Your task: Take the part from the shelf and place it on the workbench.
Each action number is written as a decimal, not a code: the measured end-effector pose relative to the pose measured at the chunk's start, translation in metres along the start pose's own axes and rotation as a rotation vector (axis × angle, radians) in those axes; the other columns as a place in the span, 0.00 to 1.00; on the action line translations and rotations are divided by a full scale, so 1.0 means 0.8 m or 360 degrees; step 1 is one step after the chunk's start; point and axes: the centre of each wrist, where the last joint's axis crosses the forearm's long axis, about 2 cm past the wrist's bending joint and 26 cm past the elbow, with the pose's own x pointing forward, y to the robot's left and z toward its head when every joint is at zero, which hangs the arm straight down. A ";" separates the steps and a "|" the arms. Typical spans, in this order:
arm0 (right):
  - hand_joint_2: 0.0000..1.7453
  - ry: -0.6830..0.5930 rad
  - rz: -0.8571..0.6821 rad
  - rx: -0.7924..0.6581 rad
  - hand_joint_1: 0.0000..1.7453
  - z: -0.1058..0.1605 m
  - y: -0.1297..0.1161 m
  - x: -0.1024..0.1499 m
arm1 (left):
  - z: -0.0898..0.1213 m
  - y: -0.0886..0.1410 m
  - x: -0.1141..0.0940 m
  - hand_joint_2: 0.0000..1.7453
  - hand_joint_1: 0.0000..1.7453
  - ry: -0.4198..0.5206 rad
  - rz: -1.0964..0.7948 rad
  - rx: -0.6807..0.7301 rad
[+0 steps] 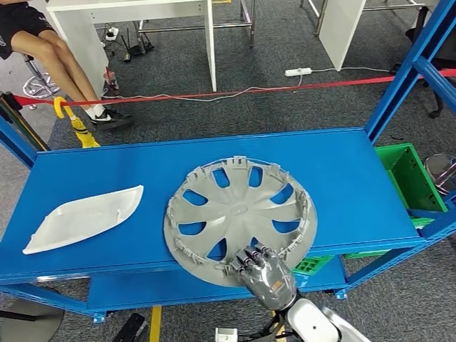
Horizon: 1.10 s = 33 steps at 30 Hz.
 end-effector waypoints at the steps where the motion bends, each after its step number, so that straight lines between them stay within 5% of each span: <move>1: 1.00 0.0000 0.0004 -0.0016 1.00 0.000 -0.002 0.002 | 0.000 0.000 0.000 0.00 0.00 0.0001 0.0001 0.0001; 10: 1.00 0.0008 0.0000 -0.0060 1.00 0.000 -0.010 0.005 | 0.001 0.000 -0.001 0.00 0.00 0.0003 0.0007 0.0003; 14: 1.00 0.0032 0.0013 -0.0143 1.00 -0.001 -0.014 0.001 | 0.001 0.000 -0.002 1.00 0.00 -0.0013 0.0007 0.0003; 33: 1.00 -0.0078 0.0143 -0.0495 1.00 0.006 -0.072 -0.037 | 0.003 0.001 -0.006 1.00 0.00 -0.0036 0.0002 0.0069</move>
